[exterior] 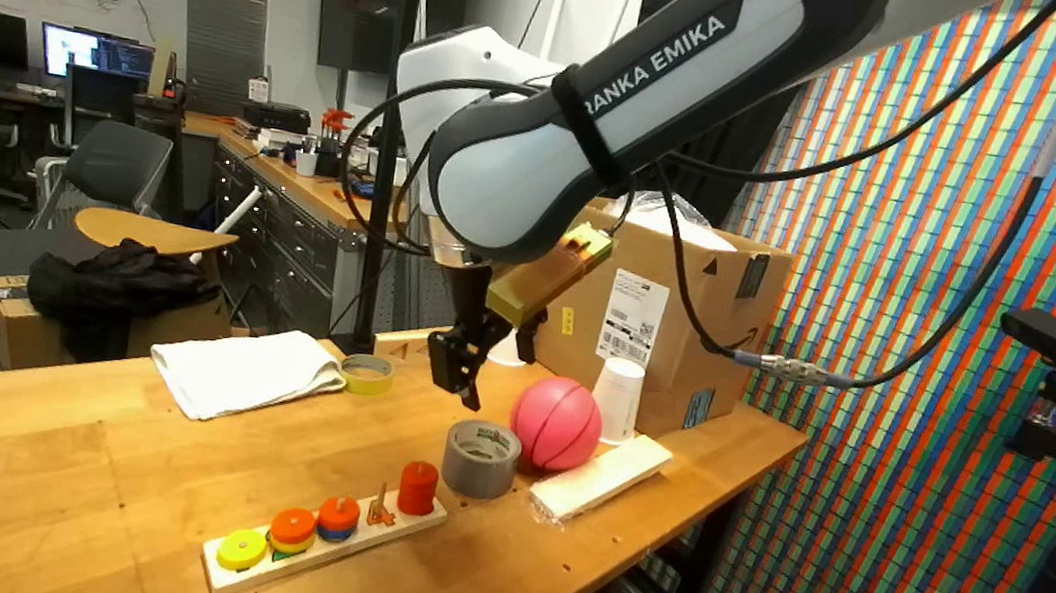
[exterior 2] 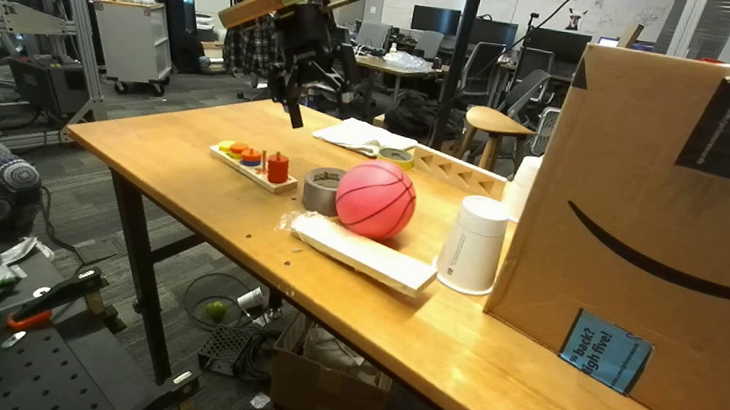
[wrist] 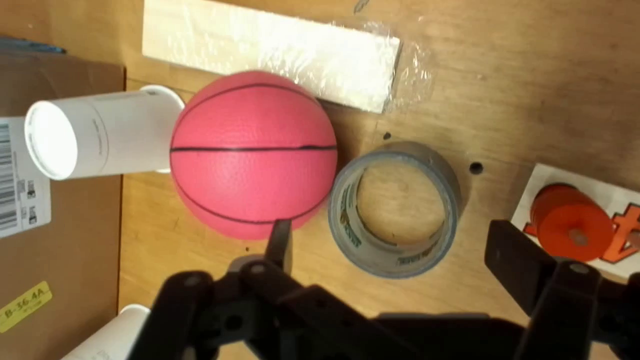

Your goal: Push the basketball between the two cups

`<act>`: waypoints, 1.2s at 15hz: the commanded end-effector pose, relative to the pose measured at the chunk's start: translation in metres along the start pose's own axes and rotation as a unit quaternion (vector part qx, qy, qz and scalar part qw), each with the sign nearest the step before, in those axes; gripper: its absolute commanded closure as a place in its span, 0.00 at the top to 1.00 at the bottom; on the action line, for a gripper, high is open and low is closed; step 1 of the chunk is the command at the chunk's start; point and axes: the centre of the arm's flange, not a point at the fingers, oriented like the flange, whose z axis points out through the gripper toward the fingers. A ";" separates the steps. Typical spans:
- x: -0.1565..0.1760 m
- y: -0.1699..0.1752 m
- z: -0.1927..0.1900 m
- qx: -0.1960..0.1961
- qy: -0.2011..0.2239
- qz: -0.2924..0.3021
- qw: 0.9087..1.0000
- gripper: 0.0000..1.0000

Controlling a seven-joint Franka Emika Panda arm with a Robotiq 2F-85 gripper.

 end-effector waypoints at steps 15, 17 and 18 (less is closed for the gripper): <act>-0.043 -0.001 0.089 0.036 -0.138 0.014 0.990 1.00; -0.032 -0.007 0.090 0.045 -0.134 0.006 0.990 1.00; -0.025 -0.009 0.089 0.049 -0.130 0.001 0.990 1.00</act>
